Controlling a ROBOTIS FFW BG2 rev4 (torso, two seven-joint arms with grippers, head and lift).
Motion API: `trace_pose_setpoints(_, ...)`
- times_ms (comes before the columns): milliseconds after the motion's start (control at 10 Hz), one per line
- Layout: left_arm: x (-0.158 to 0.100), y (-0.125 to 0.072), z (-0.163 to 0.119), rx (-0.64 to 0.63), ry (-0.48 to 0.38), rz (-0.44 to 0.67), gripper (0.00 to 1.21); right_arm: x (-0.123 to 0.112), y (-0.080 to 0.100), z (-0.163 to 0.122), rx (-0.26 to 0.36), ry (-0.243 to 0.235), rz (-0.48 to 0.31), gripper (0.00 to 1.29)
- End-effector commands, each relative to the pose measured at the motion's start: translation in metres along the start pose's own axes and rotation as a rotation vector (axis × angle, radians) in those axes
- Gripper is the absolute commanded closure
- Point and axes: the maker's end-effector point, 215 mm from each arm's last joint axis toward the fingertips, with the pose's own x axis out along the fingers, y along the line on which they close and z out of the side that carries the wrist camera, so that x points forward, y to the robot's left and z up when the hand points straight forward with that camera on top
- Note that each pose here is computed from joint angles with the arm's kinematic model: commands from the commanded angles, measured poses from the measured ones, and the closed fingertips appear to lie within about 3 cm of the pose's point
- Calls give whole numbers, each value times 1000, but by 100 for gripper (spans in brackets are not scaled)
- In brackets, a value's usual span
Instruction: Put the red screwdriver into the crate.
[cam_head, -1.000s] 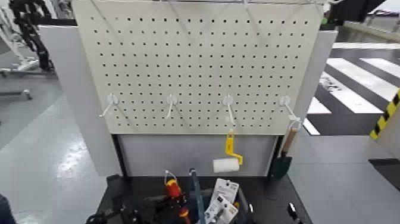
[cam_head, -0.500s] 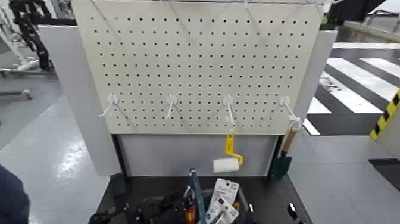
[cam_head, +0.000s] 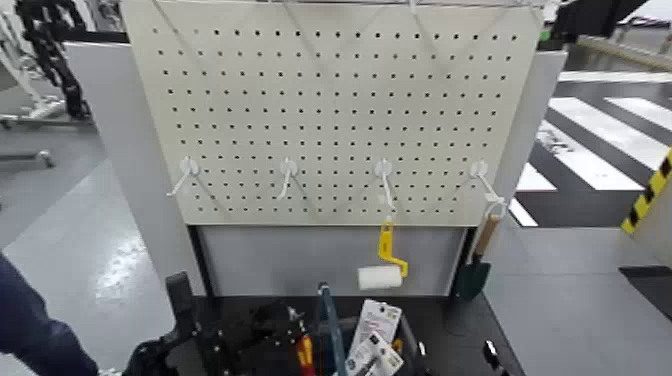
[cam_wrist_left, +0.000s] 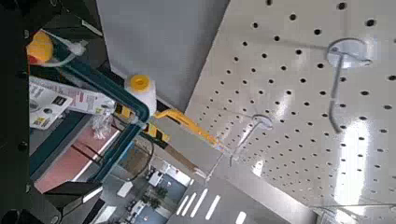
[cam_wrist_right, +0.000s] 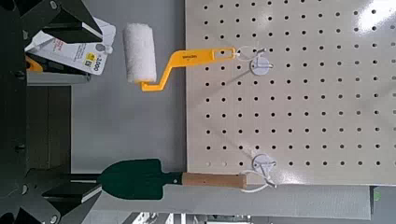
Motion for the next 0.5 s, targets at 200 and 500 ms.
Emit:
trace_pose_setpoints(200,-17,20,48,191,-73,145,14,0,-1,0,2,0,-2,17)
trace_pose_setpoints(500,-59,49,79,360,-203,434,13,1,-3,1,1,-3,-4,17)
